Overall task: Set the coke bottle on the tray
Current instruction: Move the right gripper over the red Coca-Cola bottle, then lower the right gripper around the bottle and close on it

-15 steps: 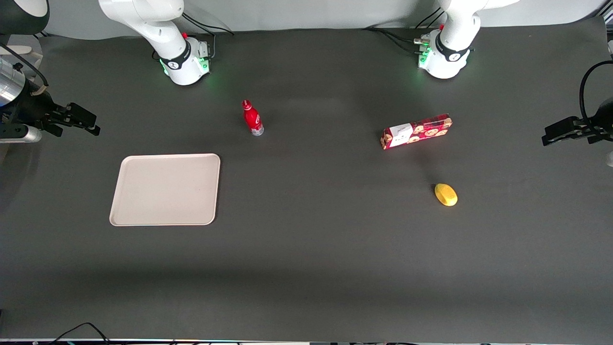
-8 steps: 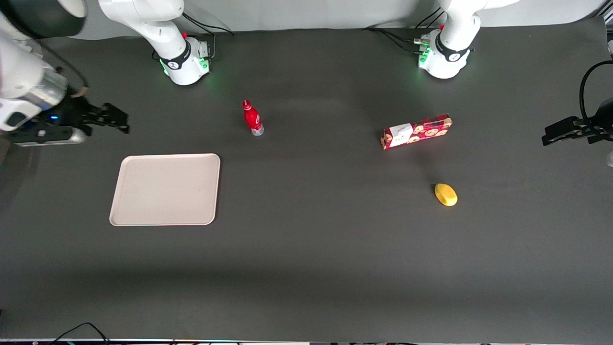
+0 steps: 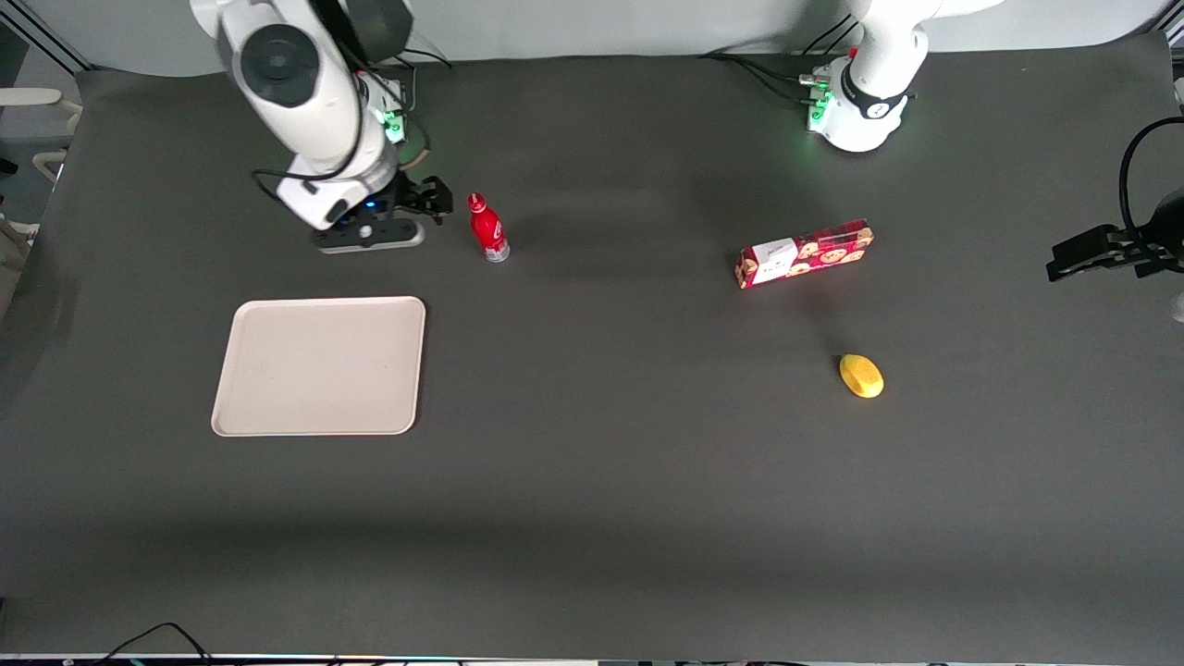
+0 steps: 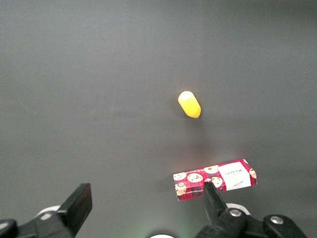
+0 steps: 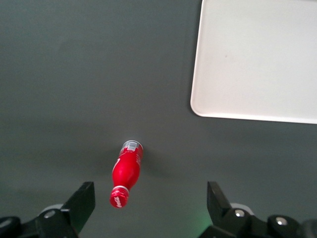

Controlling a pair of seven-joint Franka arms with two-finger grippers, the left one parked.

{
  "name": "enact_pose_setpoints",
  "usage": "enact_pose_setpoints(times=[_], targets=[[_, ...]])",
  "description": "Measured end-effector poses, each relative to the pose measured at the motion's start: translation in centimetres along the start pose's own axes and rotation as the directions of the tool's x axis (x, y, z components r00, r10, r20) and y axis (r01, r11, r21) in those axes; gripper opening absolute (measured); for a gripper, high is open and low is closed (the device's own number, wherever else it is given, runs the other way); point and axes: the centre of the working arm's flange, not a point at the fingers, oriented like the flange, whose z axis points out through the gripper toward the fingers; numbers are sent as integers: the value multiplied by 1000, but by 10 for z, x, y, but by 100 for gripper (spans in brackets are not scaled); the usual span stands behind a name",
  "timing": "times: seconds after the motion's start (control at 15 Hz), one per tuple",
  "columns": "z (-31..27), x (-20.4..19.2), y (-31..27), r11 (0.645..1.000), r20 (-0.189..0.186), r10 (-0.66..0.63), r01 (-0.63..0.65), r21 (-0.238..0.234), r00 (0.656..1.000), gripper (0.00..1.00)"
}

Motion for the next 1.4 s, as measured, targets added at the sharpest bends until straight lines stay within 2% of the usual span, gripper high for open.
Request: enact_pose_setpoints(times=[0.13, 0.4, 0.93, 1.27, 1.4], targets=[[24, -19, -21, 1000, -5, 5, -5, -24, 1000, 100], [59, -48, -41, 999, 1, 17, -17, -41, 1000, 100], [134, -77, -56, 999, -60, 4, -7, -41, 998, 100], [152, -84, -56, 999, -34, 19, -21, -50, 999, 100], [159, -87, -61, 999, -40, 26, -27, -30, 999, 100]])
